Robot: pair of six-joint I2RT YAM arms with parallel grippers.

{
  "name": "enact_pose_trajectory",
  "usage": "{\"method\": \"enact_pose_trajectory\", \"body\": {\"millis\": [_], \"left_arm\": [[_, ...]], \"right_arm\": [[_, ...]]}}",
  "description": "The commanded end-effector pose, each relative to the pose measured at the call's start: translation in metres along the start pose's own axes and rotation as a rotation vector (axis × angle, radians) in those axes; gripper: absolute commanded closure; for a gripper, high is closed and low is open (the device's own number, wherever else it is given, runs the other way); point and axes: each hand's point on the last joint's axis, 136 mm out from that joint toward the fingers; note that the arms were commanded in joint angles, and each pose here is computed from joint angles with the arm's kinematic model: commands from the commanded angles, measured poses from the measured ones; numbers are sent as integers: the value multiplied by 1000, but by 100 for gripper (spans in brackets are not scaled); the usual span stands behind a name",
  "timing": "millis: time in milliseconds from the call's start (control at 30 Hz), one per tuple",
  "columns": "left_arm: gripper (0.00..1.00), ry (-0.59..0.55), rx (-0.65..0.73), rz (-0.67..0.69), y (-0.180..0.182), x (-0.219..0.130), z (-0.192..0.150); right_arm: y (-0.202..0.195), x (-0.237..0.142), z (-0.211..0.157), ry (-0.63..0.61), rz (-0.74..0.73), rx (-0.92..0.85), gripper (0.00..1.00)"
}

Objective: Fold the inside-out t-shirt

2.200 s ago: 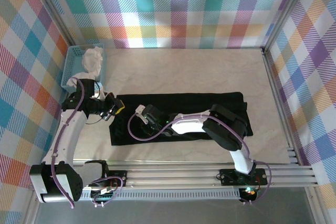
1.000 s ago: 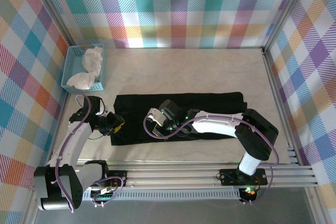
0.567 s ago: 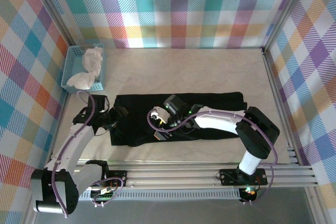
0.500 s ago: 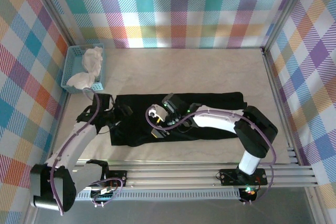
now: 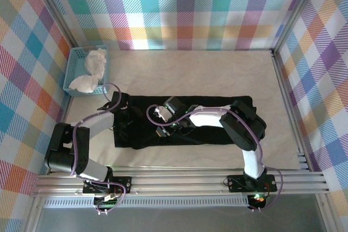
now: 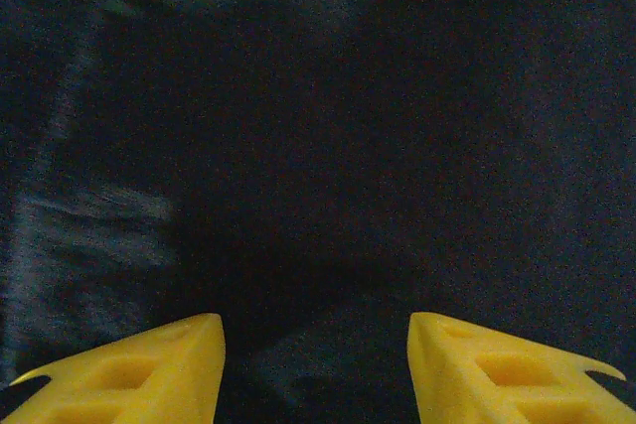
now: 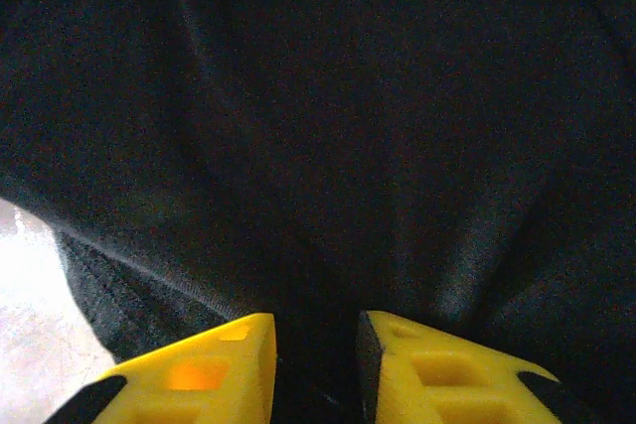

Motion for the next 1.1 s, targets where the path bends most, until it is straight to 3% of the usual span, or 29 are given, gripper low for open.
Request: {"method": "enact_pose_trajectory", "body": {"millis": [0, 100, 167, 333, 467, 733, 967, 1067], "left_arm": [[45, -148, 39, 35, 1, -19, 35], [31, -270, 56, 74, 10, -47, 57], [20, -270, 43, 113, 23, -52, 60], [0, -134, 111, 140, 18, -31, 53], [0, -63, 174, 102, 5, -12, 48], [0, 53, 223, 119, 4, 18, 24], [3, 164, 291, -54, -30, 16, -31], [5, 183, 334, -61, -32, 14, -48]], "right_arm": [[5, -5, -28, 91, 14, 4, 65], [18, -23, -4, -3, 54, -37, 55], [27, -38, 16, -87, 83, -52, 47], [33, -56, 40, -184, 98, -64, 31], [28, -62, 41, -197, 105, -53, 26], [21, -64, 30, -198, 103, -22, 25], [15, -65, 23, -191, 79, -2, 25], [12, -63, 23, -188, 80, 6, 25]]}}
Point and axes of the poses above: each hand's point on the last joint's axis, 136 mm out from that joint toward the fingers, its own x axis out along the fingers, its own y axis along the line the jaws close on, z = x × y, and after that the axes turned 12 degrees about -x, right-handed
